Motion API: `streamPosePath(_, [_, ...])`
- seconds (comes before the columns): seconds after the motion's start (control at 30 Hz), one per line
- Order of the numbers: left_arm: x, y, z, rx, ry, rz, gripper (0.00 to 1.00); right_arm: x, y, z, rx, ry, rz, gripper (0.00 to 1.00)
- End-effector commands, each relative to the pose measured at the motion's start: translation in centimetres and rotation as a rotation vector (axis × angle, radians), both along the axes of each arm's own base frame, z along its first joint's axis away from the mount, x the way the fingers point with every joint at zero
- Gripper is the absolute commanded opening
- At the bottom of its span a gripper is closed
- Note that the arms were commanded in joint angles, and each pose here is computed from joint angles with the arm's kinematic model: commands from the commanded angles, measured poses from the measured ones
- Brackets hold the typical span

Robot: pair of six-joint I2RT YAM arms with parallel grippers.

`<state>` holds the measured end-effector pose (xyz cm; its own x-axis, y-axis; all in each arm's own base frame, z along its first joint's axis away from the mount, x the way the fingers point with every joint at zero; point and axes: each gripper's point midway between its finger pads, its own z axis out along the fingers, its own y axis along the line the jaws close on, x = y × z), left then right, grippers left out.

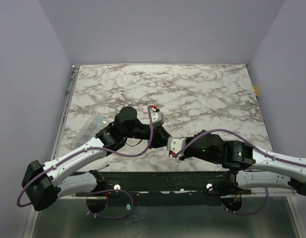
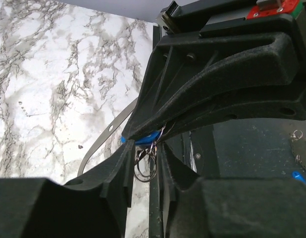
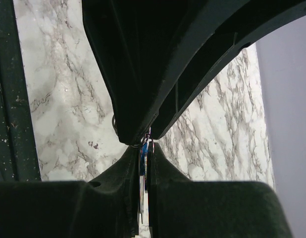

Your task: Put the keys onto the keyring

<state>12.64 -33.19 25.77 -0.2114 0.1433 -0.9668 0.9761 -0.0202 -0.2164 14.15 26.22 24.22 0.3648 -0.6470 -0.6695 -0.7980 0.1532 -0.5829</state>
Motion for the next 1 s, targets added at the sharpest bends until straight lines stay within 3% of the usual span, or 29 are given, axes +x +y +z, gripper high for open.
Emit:
streamPosePath(0.0, [-0.1, 0.0, -0.2, -0.006, -0.014, 0.002, 0.25, -0.2, 0.5, 1.7, 0.040, -0.015, 0.017, 0.01])
streamPosePath(0.2, [0.0, 0.1, 0.5, -0.020, -0.032, 0.014, 0.00, 0.0, 0.7, 2.2, 0.075, -0.021, 0.004, 0.01])
streamPosePath(0.47, [0.6, 0.7, 2.3, -0.063, -0.075, 0.084, 0.00, 1.2, 0.7, 4.7, 0.265, -0.060, -0.085, 0.01])
streamPosePath(0.77, [1.0, 1.4, 6.1, -0.216, -0.051, 0.156, 0.00, 0.9, 1.7, 6.3, 0.504, 0.007, -0.113, 0.01])
streamPosePath(0.97, [1.8, 1.7, 6.7, -0.241, -0.044, 0.206, 0.00, 0.9, 2.3, 7.3, 0.607, 0.024, -0.114, 0.01])
